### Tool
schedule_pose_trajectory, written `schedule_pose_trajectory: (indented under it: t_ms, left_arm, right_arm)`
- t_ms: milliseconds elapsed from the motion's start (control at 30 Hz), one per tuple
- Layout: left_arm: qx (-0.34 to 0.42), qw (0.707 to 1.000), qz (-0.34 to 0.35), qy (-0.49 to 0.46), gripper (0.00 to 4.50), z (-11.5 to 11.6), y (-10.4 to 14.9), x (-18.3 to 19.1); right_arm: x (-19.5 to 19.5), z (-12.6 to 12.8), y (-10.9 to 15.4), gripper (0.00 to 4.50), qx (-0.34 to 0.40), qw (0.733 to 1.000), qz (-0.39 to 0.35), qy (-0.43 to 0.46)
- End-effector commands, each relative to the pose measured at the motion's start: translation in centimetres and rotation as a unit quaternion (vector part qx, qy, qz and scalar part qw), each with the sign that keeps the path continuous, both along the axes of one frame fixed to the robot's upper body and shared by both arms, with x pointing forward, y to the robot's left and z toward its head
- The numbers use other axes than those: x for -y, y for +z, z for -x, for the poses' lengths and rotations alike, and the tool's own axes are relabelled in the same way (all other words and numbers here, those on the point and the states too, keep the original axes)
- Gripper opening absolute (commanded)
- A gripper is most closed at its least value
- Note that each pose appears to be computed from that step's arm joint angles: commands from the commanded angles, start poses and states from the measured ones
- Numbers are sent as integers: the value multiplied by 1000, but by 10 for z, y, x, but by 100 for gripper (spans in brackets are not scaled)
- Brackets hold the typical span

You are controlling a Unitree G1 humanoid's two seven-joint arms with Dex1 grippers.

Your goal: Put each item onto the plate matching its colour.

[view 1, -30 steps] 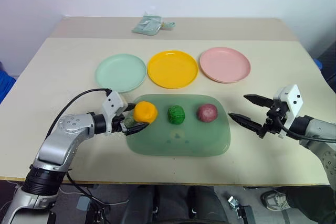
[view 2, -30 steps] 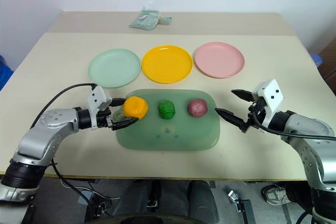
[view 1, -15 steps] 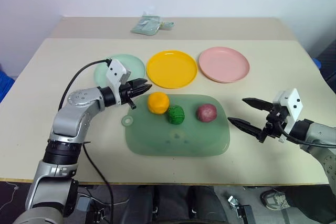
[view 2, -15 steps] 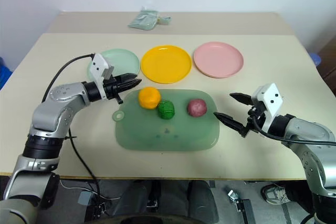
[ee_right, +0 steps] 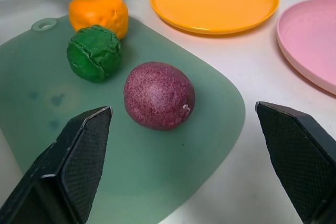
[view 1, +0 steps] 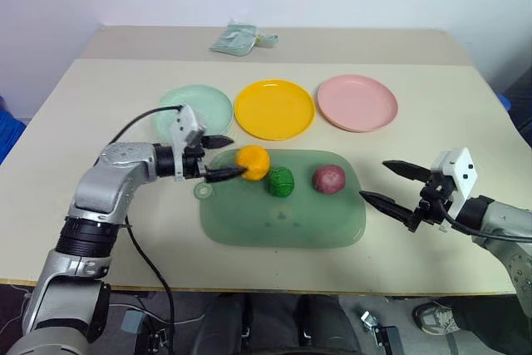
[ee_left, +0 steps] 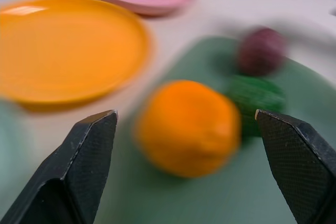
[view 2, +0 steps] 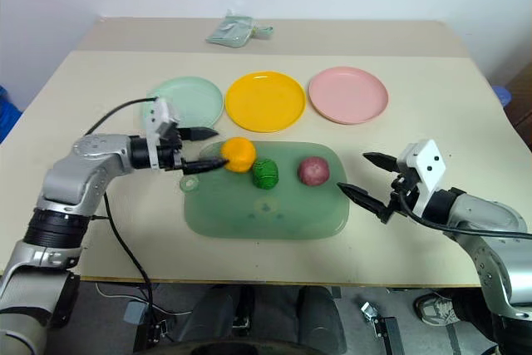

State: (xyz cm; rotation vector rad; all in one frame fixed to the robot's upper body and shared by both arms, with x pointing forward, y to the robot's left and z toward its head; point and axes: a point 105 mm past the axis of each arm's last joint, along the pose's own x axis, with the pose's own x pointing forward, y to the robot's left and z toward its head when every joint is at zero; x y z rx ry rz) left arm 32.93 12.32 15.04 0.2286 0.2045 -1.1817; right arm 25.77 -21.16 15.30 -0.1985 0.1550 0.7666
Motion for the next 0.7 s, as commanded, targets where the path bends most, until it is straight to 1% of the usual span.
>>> schedule_pose_trajectory:
  t_ms: [33,167,267,433,467,567,633,700]
  left_arm:
    - [30,999,-36,-12,445,-4,-1,4]
    - [49,997,-65,-12,445,-20,-10,15]
    - [54,996,-75,-14,445,-26,-13,19]
    - [48,997,-58,-20,445,-29,-14,25]
    - [46,997,-58,-20,422,-29,-15,25]
    - [47,998,-50,-9,333,-31,-13,22]
    - [48,998,-34,0,333,-34,-8,21]
    - [59,998,1,25,333,-40,6,19]
  right_arm:
    - [-3,3,6,450,20,1000,1,8]
    - [-2,5,5,450,19,1000,-1,5]
    - [-2,5,4,450,19,1000,-1,3]
    - [0,8,1,450,18,1000,-2,-2]
    - [0,8,0,450,18,1000,-3,-3]
    - [0,10,0,450,18,1000,-3,-5]
    - [1,10,-1,450,17,1000,-2,-5]
    - [1,10,-1,450,17,1000,-2,-6]
